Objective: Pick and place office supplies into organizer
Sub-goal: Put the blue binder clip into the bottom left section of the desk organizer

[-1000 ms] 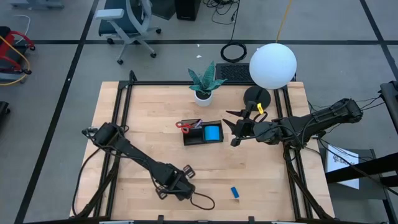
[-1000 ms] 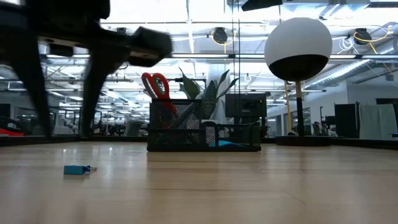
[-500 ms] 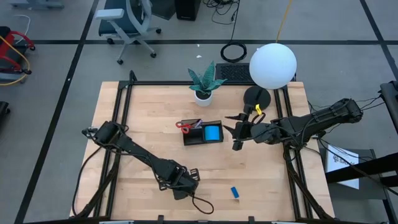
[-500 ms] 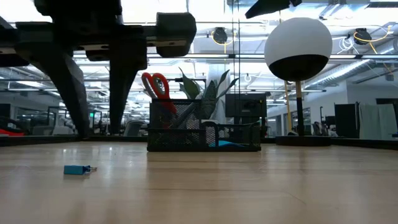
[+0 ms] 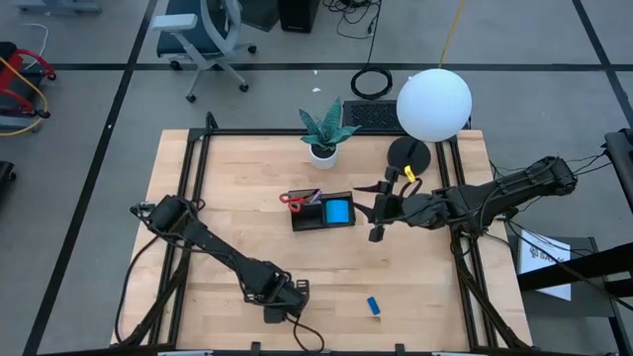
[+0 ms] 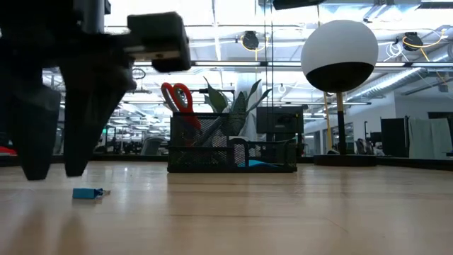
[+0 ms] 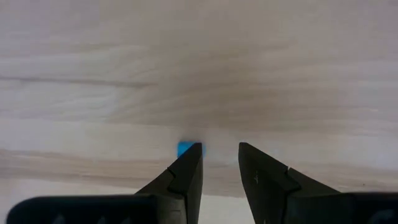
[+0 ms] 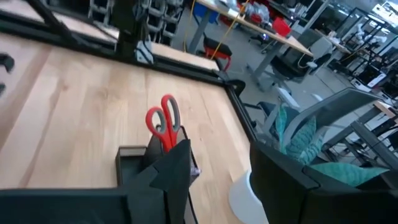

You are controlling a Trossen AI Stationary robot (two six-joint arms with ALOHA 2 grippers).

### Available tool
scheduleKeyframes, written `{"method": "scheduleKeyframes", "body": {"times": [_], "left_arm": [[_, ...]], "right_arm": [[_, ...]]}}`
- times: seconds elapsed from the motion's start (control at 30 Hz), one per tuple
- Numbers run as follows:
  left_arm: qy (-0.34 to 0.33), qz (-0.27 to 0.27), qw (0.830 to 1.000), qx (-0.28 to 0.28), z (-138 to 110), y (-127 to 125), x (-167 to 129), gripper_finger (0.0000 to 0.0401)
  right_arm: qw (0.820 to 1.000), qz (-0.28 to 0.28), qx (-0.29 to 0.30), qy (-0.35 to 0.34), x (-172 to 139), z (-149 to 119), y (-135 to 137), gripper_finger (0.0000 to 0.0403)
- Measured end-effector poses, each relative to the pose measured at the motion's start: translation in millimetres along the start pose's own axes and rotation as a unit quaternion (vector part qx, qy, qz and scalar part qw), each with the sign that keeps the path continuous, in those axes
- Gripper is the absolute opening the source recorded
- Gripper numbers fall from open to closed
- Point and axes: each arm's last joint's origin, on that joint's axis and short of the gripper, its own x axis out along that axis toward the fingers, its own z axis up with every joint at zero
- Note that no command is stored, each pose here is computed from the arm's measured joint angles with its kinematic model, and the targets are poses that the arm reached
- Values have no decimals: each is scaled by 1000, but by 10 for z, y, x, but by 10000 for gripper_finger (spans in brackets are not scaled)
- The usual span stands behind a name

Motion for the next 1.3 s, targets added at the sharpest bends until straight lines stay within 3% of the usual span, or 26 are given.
{"method": "scheduleKeyframes", "body": {"times": [0.33,1.3], "left_arm": [[7,29,999,20,-49,69,11,113],[-31,-7,999,-11,-173,164,187,113]], "right_arm": [[1000,-1,6,-5,0,12,-2,155],[1000,1,10,2,0,-5,2,155]]}}
